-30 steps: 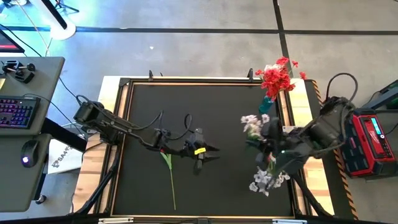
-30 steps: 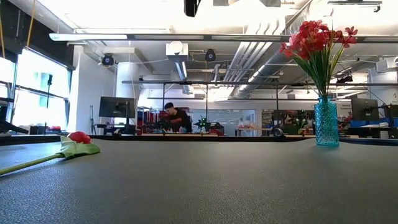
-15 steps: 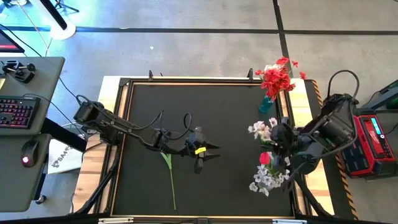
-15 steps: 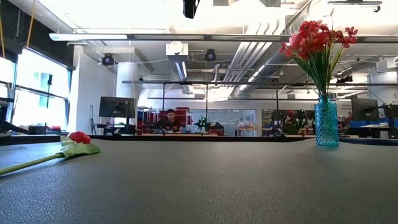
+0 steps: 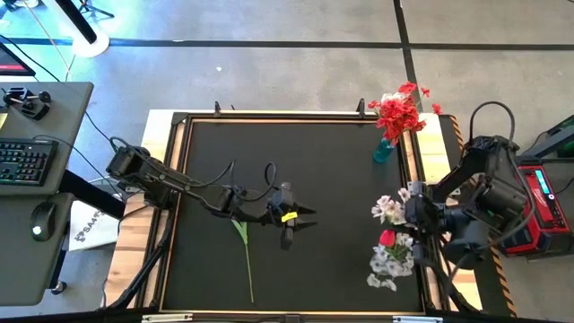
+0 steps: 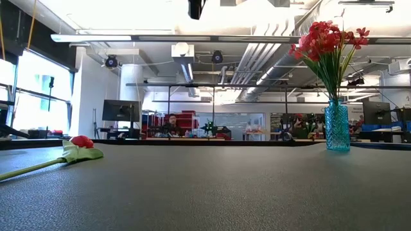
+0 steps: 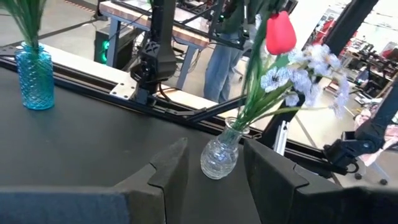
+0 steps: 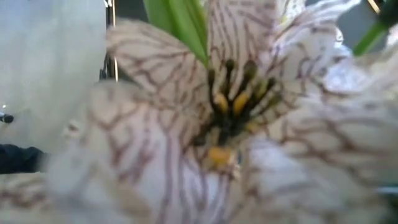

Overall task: Sort flowers into vase by color
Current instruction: Put the white flowers into the transparent vase

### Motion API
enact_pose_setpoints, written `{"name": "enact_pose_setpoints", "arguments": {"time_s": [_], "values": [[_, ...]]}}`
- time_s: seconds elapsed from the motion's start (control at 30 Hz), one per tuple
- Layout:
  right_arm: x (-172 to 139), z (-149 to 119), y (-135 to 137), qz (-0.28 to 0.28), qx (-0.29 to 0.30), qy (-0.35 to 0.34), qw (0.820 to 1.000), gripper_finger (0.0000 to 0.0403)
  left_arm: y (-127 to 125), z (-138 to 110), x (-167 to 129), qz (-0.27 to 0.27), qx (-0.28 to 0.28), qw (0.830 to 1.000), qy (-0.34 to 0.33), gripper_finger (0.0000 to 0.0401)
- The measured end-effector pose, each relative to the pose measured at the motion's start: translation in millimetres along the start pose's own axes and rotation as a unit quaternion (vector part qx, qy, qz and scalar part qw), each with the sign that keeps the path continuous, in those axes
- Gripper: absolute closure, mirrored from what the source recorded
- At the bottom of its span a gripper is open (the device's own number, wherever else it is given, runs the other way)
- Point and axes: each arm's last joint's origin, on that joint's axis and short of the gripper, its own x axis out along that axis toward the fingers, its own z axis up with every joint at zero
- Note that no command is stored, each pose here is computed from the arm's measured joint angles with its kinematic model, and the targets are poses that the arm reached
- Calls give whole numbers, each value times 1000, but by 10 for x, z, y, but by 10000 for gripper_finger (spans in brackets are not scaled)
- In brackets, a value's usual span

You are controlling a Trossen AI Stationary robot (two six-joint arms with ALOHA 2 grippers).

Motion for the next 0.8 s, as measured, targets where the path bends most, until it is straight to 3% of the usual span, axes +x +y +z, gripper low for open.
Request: {"name": "enact_pose_setpoints", "arguments": {"time_s": [0.23,0.53,0.8], "values": [[12,-78,119,0,-11,-4,1000,403,8,3,0,15,-1,1000,-6,259],[291,-149,409,-35,-66,26,997,403,9,4,0,16,-25,1000,-8,259],[359,-177,475,-40,-37,42,998,393,9,5,0,16,-26,1000,-8,259]]}}
